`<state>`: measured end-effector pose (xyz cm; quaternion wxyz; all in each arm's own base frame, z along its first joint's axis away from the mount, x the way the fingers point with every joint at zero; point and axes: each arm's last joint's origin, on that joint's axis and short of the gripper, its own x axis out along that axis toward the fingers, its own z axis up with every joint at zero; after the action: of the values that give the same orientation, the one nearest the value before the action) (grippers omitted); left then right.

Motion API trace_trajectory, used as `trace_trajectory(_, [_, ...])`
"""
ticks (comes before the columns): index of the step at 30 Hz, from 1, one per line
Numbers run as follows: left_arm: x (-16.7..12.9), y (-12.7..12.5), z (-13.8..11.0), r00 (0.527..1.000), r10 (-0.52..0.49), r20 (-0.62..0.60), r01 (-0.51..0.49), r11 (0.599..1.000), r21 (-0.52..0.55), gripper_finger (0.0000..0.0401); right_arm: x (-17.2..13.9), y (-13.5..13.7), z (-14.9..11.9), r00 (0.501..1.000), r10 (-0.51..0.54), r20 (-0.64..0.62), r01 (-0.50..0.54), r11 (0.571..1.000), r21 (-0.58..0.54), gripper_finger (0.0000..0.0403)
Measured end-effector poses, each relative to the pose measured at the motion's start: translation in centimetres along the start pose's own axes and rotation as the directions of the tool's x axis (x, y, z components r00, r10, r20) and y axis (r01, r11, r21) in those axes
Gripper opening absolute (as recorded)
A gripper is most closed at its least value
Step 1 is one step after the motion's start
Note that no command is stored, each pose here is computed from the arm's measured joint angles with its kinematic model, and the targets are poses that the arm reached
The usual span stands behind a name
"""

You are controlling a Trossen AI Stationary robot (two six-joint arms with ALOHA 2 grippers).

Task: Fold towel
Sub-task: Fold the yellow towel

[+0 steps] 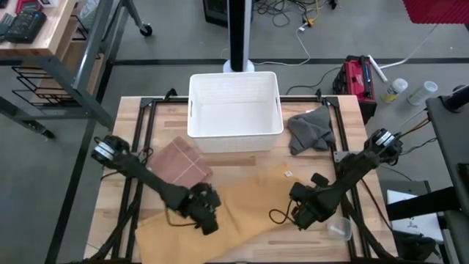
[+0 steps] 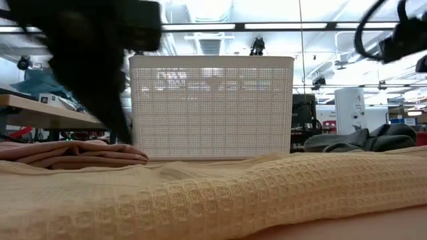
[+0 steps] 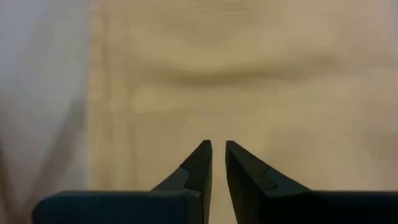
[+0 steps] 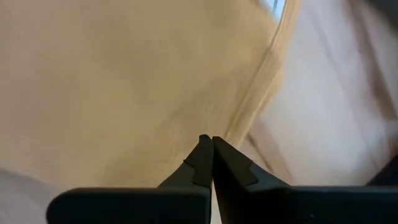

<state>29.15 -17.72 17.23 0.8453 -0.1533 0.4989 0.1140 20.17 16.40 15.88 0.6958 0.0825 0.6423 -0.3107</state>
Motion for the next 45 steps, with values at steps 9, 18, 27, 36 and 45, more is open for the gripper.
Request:
trace_trajectory(9, [-2.5, -3.8, -6.1, 0.991, -0.101, -0.085, 0.094, 0.992, -0.083, 0.0036, 0.7, 1.1, 3.5, 0.98, 0.124, 0.157, -0.125, 0.992, -0.006, 0.0])
trace_trajectory(18, [-1.4, -3.7, -11.3, 0.987, -0.035, -0.157, 0.007, 0.985, -0.174, 0.0036, 2.2, 0.3, 6.5, 0.986, 0.143, 0.09, -0.141, 0.99, -0.022, 0.0])
trace_trajectory(27, [-0.7, -2.2, -10.4, 0.986, 0.024, -0.163, -0.045, 0.991, -0.125, 0.0014, 3.7, 0.0, 4.0, 0.974, 0.188, -0.126, -0.192, 0.981, -0.024, 0.0])
trace_trajectory(36, [-1.3, -2.2, -9.8, 0.982, -0.006, -0.188, -0.008, 0.997, -0.074, 0.0008, 3.0, 1.3, -0.1, 0.951, 0.218, -0.22, -0.237, 0.969, -0.063, 0.0])
trace_trajectory(45, [-5.6, -3.0, -7.8, 0.981, -0.132, -0.141, 0.126, 0.991, -0.048, 0.0007, -0.4, 2.7, 0.1, 0.951, 0.297, -0.086, -0.307, 0.939, -0.157, 0.0])
